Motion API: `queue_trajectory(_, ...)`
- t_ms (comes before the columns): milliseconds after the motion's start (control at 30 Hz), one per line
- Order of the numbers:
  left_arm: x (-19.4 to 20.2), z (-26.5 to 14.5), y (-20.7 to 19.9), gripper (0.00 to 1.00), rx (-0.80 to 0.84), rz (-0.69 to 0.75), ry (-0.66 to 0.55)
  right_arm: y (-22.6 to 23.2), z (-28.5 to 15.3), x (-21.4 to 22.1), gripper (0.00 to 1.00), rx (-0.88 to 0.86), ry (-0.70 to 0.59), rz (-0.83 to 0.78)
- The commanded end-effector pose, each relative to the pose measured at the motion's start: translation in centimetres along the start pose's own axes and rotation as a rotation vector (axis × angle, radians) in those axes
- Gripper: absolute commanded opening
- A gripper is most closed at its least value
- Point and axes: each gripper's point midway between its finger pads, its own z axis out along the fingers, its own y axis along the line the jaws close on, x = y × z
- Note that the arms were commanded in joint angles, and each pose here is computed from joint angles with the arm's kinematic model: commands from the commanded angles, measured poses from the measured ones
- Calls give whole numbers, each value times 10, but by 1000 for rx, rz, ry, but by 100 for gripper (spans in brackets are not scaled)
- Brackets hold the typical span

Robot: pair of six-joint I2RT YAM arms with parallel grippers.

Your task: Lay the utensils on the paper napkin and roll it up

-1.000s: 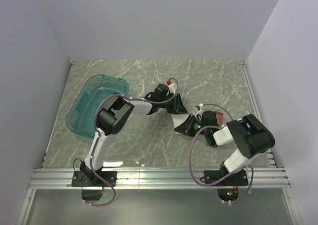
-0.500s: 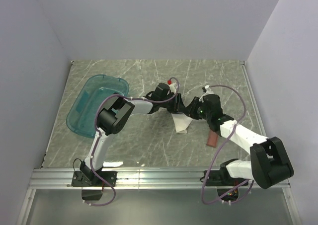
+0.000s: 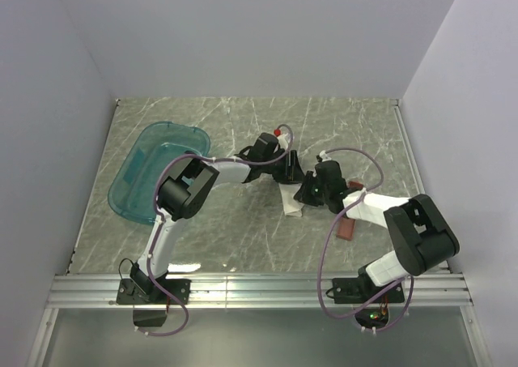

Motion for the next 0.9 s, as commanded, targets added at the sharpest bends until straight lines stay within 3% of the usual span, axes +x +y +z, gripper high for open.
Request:
queue_trajectory(0, -19, -7, 8, 57, -112, 14, -36, -12, 7, 17, 24, 80, 21, -3)
queue_trajectory(133, -63, -34, -2, 76, -174, -15, -116, -18, 9, 29, 23, 110, 39, 1)
queue_trajectory(200, -87, -53, -11, 77, -174, -27, -167, -17, 9, 31, 22, 106, 38, 10)
queue_trajectory(333, -108, -100, 14, 79, -270, -65, -234, -21, 10, 37, 22, 113, 48, 22)
queue_trajectory(467, -71, -131, 46, 78, -355, -140, -196, -21, 9, 35, 22, 115, 38, 30)
queue_trajectory(633, 9, -112, 65, 73, -311, -211, -44, -23, 10, 37, 21, 125, 41, 41)
queue_trajectory(867, 59, -84, 65, 72, -360, -233, 60, -26, 7, 37, 21, 134, 33, 59)
